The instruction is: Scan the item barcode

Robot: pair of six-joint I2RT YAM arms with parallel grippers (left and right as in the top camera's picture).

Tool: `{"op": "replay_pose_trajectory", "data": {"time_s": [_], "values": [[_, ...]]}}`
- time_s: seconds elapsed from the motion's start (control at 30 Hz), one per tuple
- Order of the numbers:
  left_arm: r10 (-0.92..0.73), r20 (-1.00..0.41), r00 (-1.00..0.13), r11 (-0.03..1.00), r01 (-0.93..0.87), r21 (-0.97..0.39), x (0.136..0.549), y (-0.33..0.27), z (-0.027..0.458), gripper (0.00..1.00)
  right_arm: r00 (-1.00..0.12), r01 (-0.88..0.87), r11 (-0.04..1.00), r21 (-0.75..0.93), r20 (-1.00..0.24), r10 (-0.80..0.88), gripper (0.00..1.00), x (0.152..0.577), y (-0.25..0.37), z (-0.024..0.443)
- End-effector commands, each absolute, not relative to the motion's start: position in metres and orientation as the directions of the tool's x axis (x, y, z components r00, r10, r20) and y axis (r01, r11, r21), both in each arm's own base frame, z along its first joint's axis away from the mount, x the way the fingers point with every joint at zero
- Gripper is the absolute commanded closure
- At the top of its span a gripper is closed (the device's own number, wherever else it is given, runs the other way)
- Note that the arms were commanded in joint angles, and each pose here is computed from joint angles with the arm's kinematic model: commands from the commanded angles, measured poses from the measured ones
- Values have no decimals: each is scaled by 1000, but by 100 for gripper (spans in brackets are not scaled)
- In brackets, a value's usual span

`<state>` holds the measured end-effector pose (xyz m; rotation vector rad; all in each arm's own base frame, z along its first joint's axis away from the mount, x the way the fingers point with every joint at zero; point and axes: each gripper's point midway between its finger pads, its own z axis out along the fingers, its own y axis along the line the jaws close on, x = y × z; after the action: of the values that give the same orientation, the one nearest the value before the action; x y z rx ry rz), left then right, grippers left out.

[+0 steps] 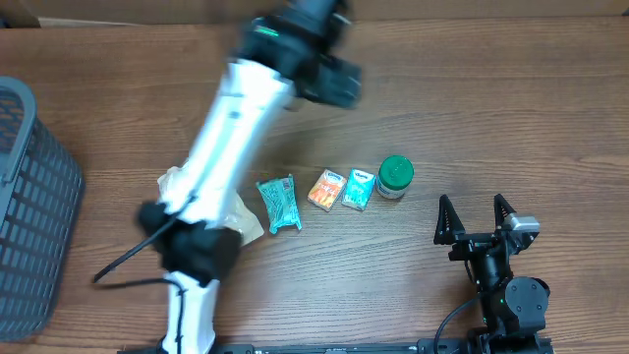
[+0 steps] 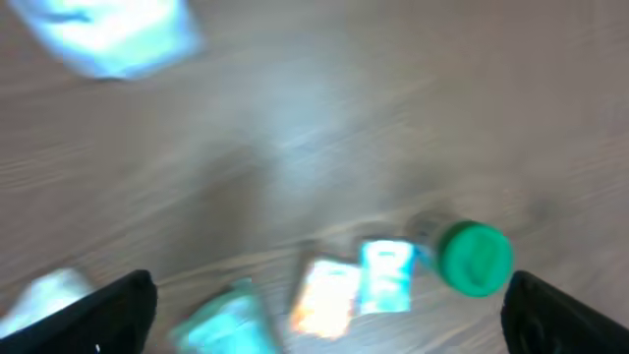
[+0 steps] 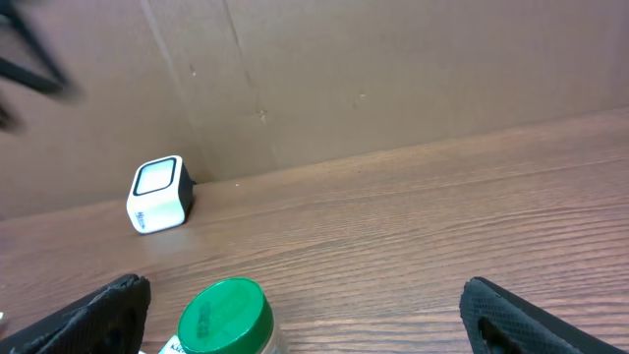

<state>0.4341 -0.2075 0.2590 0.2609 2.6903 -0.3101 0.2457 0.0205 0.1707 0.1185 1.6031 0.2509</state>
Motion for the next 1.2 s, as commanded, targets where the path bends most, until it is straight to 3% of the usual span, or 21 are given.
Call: {"op": "replay_pose_trajectory", "data": {"time_s": [0.0,0.23,0.37,0.83,1.0,1.17], "values": [[70,-509,-858,974,168,-150,431,-140,312,1,-42,-75,969,235,-972,232,0,246,20,170],[-168,-394,-904,983,-124,-134,412,-16,306,0,-42,-75,969,234,-972,232,0,246,20,170],[-243,-377,-894,968,-201,-147,410,18,303,0,-42,-75,969,234,-972,232,0,246,20,170],[-314,-333,-889,949,-299,-99,397,89,286,0,-27,-74,957,282,-959,281,0,246,19,174],[-341,-317,-885,940,-329,-93,393,101,281,0,-61,-259,914,313,-949,308,0,239,51,187],[-341,-317,-885,940,-329,-93,393,101,281,0,-100,-250,910,331,-944,315,0,238,51,205]]}}
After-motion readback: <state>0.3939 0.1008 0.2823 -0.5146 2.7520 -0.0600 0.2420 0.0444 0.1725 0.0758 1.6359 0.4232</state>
